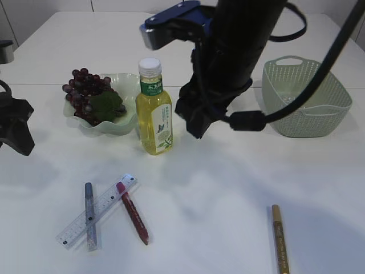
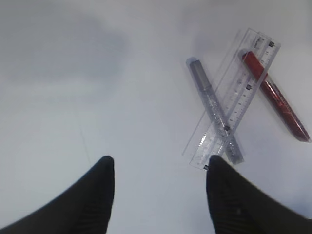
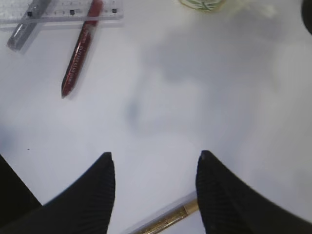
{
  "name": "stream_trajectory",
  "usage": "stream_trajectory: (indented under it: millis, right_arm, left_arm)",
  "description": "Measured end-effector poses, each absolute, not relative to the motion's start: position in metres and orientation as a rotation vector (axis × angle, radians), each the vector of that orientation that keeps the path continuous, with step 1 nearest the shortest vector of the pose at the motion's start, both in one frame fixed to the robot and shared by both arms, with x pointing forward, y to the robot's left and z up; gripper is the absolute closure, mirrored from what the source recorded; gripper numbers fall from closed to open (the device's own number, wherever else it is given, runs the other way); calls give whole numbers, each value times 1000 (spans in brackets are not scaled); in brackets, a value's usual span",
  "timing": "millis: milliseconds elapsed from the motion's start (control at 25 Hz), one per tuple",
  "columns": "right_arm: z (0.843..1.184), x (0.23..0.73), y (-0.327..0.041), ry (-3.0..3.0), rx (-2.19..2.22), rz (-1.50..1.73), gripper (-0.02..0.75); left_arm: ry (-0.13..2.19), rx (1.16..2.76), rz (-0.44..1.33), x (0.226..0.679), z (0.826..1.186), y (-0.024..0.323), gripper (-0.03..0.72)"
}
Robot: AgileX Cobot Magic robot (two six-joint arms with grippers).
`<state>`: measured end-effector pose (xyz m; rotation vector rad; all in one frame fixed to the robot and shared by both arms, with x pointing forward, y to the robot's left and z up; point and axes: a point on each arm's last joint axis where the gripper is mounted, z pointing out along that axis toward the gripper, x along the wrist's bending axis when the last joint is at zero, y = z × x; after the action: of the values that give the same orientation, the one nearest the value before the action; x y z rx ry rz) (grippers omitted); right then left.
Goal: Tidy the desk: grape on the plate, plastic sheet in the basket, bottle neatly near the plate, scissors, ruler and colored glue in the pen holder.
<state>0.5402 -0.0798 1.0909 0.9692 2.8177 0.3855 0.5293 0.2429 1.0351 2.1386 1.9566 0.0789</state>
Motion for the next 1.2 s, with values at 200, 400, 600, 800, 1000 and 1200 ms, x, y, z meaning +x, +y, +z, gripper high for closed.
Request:
stream_trajectory:
  millis: [200,400,600,800,1000,1200]
  right_arm:
    - [1064,542,-58,2892,901,334,316]
    - [1058,543,-56,2903,916,316,316]
    - [1058,546,-61,2831,1015,266,316]
    - [1058,558,-77,2786,1105,254,316]
    - [1059,577,-108,2728,1271,276,316]
    - [1071,589,-142,2651,1417,337,316]
  left_arm:
    - [1949,2133,91,530,1035,243,253]
    - [1944,2132,95,531,1035,243,253]
    - [1825,2213,75,529,1036,232,253]
    - [1553,2426,150,515,1036,184,253]
    - [1348,2543,212,510,1024,146,242]
    - [1367,2581,161,519,999,137,179]
